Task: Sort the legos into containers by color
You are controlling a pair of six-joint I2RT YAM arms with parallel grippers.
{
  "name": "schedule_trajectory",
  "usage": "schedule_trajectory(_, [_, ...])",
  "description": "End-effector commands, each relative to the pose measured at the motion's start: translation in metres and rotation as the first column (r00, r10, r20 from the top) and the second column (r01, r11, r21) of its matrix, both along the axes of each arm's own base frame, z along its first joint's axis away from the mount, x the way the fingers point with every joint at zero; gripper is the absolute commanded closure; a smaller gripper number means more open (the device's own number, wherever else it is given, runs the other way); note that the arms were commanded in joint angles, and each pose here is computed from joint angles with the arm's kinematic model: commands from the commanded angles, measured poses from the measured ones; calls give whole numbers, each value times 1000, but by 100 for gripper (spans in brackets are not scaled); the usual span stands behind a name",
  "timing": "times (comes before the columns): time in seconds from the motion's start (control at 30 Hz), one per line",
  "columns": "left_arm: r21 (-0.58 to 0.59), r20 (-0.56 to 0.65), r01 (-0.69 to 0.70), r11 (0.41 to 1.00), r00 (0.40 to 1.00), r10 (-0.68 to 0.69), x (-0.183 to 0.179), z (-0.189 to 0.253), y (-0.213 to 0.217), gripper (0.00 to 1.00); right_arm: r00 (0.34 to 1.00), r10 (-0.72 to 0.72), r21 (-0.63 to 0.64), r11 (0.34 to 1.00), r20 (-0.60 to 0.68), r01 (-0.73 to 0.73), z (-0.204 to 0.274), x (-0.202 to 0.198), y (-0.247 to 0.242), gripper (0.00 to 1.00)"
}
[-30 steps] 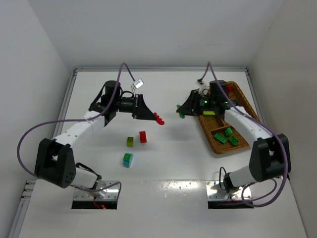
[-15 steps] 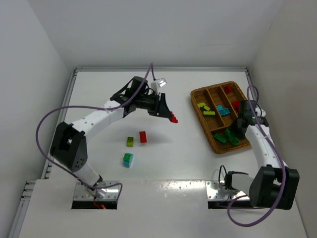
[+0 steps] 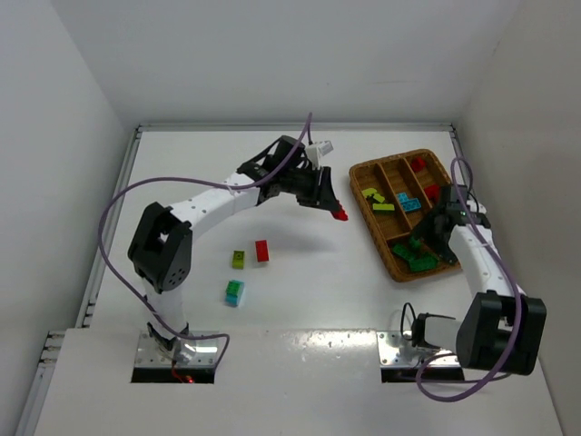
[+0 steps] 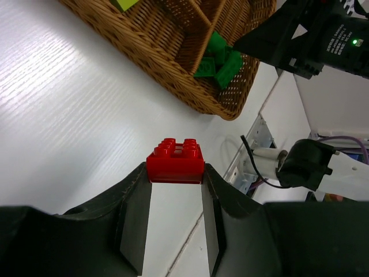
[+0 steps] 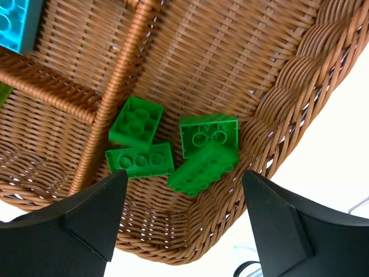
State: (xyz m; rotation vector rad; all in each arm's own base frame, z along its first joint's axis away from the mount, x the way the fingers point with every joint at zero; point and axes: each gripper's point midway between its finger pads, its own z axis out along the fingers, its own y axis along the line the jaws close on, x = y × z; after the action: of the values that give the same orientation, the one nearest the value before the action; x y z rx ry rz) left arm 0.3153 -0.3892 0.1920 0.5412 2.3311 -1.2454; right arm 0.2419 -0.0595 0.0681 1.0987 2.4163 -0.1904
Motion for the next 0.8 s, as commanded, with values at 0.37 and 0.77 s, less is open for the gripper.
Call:
schedule_trajectory(0.37, [-43,-13,71,997,997,-72,-11,18,-17,100,492,716,-21,576,494,-817,124,55,165,27])
schedule_trajectory(0.77, [-74,0,94,993,996,-94,-13,42,-10,100,206,903,-166,285,378,-944,129,63,263,39])
